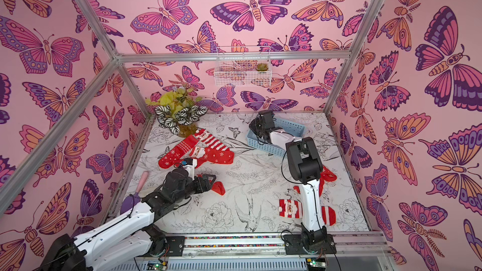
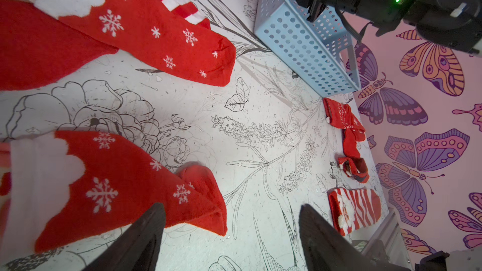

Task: Place the socks together as a pair
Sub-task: Move the bin to the center of the board.

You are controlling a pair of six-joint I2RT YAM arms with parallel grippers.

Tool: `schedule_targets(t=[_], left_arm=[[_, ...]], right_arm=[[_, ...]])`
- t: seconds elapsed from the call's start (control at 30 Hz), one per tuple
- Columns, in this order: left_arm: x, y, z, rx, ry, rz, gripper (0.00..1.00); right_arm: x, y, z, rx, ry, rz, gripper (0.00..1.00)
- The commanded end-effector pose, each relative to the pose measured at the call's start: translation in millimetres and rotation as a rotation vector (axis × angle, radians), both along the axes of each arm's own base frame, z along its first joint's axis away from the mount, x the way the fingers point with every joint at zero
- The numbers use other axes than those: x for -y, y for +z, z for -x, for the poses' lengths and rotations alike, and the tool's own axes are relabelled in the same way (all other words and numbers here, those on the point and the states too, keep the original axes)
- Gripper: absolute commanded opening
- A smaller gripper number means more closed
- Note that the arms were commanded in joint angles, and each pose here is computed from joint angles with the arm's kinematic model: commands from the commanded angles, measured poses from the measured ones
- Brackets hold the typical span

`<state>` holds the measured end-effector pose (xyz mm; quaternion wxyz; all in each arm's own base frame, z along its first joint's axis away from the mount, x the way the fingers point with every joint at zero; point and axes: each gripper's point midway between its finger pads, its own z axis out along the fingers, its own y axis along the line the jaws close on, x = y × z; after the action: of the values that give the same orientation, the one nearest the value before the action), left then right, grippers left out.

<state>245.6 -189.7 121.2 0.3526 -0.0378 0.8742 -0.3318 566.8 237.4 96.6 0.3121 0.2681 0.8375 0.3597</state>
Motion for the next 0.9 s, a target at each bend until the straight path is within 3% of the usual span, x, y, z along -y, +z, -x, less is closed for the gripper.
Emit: schedule_targets(t=[0.0, 0.5, 0.87], left_arm=[[-3, -5, 6, -0.007, 0.006, 0.006, 0.82], [-23, -5, 19, 0.012, 0.067, 0.025, 0.81], [-37, -7, 24, 0.021, 0.111, 0.005, 0.81]], right_arm=[[-30, 24, 27, 0.004, 0.079, -0.034, 0.13], [-118, 14, 122, -0.038, 0.311, -0.032, 0.13], [-150, 24, 158, -0.008, 0.479, 0.030, 0.15]])
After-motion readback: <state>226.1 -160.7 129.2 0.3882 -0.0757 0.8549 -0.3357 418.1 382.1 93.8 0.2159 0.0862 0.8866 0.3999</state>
